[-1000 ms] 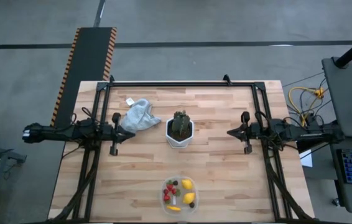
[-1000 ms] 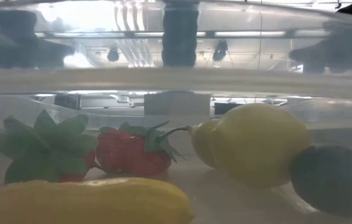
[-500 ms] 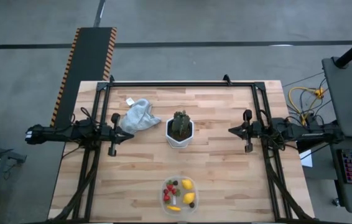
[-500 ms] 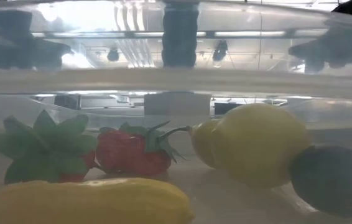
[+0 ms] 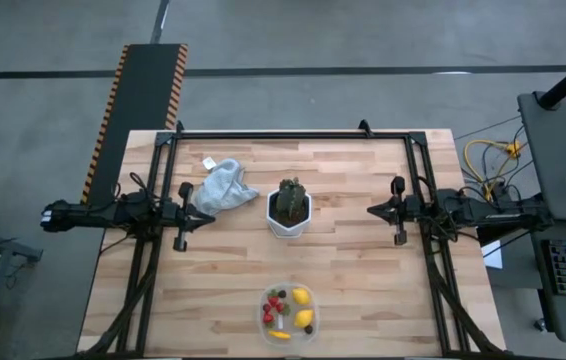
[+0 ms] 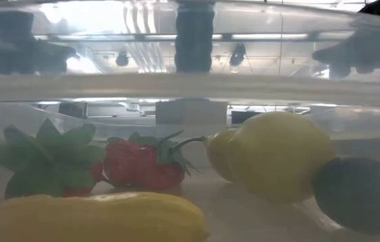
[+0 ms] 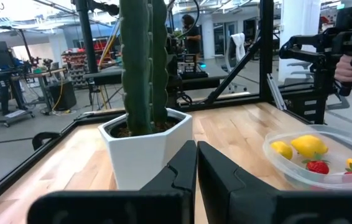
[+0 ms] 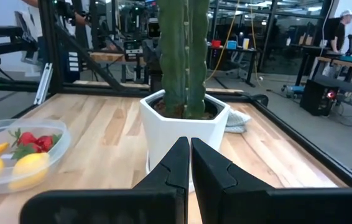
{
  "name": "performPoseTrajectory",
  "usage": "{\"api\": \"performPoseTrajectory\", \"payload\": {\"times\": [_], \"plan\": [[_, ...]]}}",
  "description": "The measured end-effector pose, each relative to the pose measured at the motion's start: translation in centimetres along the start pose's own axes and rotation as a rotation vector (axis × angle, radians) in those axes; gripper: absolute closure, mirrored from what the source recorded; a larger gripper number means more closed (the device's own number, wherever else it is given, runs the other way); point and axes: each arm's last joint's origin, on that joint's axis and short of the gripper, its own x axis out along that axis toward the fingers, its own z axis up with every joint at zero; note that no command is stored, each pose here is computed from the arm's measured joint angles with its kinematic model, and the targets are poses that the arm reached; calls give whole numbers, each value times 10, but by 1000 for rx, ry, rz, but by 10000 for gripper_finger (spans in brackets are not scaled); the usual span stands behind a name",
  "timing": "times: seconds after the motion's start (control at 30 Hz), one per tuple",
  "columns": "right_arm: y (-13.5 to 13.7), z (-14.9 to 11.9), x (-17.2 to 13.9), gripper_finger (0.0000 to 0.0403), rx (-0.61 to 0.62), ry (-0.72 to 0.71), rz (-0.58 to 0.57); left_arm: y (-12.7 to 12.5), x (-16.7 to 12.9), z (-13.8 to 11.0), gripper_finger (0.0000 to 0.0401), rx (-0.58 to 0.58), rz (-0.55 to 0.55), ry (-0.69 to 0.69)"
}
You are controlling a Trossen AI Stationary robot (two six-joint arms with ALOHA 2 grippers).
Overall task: Pick and placing Produce into tupperware
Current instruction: Return to Home Position
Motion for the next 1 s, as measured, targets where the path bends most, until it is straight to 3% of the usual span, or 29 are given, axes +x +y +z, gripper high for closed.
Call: {"api": "performPoseTrajectory", "payload": {"times": [1.0], "plan": [[0,-1,0,394,-31,2,0,-1,1,-1,401,-1,-20,12]]}}
